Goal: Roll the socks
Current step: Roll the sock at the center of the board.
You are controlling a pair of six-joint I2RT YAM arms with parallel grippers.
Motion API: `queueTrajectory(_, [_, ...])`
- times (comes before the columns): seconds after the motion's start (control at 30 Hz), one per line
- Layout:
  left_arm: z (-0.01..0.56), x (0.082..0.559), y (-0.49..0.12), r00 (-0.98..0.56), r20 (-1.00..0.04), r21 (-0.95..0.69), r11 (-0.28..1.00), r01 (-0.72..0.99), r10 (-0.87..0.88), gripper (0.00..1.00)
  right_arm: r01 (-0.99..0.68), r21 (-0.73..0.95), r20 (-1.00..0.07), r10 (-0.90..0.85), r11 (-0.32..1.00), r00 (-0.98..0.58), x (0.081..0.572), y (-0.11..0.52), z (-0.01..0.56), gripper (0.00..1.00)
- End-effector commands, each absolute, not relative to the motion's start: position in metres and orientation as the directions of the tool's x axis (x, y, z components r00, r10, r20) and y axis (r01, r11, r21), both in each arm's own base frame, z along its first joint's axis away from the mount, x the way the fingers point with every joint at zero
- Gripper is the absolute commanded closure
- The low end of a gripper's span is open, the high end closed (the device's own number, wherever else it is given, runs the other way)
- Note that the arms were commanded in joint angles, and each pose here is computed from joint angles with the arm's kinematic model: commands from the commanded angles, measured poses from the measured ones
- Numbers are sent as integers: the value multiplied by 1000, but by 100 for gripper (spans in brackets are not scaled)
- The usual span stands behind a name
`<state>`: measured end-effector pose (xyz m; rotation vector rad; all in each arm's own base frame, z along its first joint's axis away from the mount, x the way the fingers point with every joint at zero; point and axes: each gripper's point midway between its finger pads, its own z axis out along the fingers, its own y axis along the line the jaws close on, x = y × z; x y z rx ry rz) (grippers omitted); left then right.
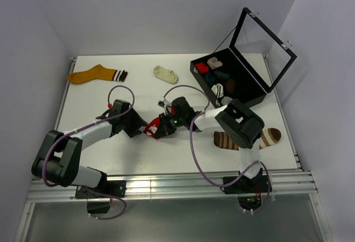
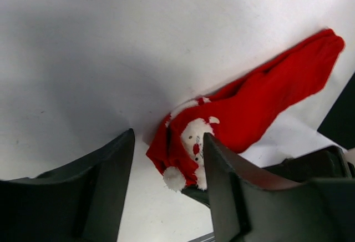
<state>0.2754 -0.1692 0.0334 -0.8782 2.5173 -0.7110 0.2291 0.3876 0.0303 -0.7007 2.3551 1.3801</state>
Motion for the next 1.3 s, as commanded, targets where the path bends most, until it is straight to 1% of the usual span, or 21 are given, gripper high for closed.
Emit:
queueTrajectory(0.0, [40,287,-178,-724,-174,-599,655,-461,-668,45,-593,701,-546,-236,396,-804,240,394,41,100])
queueTrajectory(0.07, [38,284,-179,-730,-168,-589,661,-464,-662,49,-594,701,-549,-232,395,-803,240,394,42,100])
queueTrajectory(0.1, [37,284,-179,-730,-164,-585,661,-469,-663,50,-594,698,-550,-233,399,-802,241,394,42,100])
queueTrajectory(0.3, [28,271,-184,-746,-120,-557,666,-495,-655,49,-596,694,-556,-226,403,-800,243,393,44,100])
queueTrajectory(0.43, [24,264,-184,-748,-110,-535,673,-511,-655,49,-599,690,-559,-226,406,-798,244,393,44,100])
queueTrajectory(0.5, [22,264,-183,-744,-109,-522,675,-521,-659,54,-601,689,-560,-228,406,-796,243,392,43,100])
queueTrajectory(0.53, [23,265,-183,-744,-111,-519,677,-522,-659,56,-603,687,-562,-228,405,-795,243,392,44,100])
queueTrajectory(0.57, [23,266,-182,-743,-113,-514,679,-525,-660,64,-602,685,-562,-230,409,-795,243,391,42,100])
queueTrajectory(0.63, [24,269,-181,-740,-117,-499,684,-532,-662,74,-607,680,-565,-233,411,-791,242,390,42,100])
queueTrajectory(0.67, [24,268,-180,-740,-116,-490,686,-537,-662,85,-611,672,-571,-233,417,-787,243,389,42,100])
queueTrajectory(0.73, [26,272,-182,-743,-114,-487,689,-537,-660,96,-620,657,-579,-238,430,-780,244,387,42,100])
queueTrajectory(0.77, [25,269,-181,-746,-102,-468,694,-548,-658,100,-623,650,-583,-240,436,-776,243,385,42,100])
queueTrajectory(0.8, [23,268,-181,-751,-95,-453,700,-552,-654,100,-637,628,-606,-233,447,-761,246,383,47,97])
queueTrajectory(0.83, [26,270,-183,-755,-88,-455,700,-550,-650,100,-642,617,-614,-231,456,-754,246,382,48,90])
queueTrajectory(0.9, [22,265,-183,-763,-65,-423,710,-563,-644,100,-665,562,-650,-235,491,-723,251,378,52,81])
queueTrajectory(0.93, [26,269,-185,-766,-63,-427,711,-559,-640,100,-675,542,-663,-238,501,-710,251,377,54,73])
queueTrajectory(1.0, [23,265,-184,-772,-42,-394,720,-571,-635,100,-710,477,-702,-262,517,-662,250,377,61,67])
queueTrajectory(1.03, [26,268,-186,-773,-41,-396,721,-569,-633,100,-710,426,-724,-259,560,-639,257,375,62,62])
queueTrajectory(1.1, [23,262,-187,-781,-8,-372,727,-577,-624,100,-743,351,-756,-296,570,-584,253,378,68,58])
queueTrajectory(1.13, [26,264,-189,-783,-5,-375,727,-575,-622,100,-742,303,-771,-303,598,-559,257,377,69,54])
queueTrajectory(1.27, [28,265,-191,-792,15,-355,737,-576,-611,100,-781,180,-798,-376,598,-472,252,385,69,50])
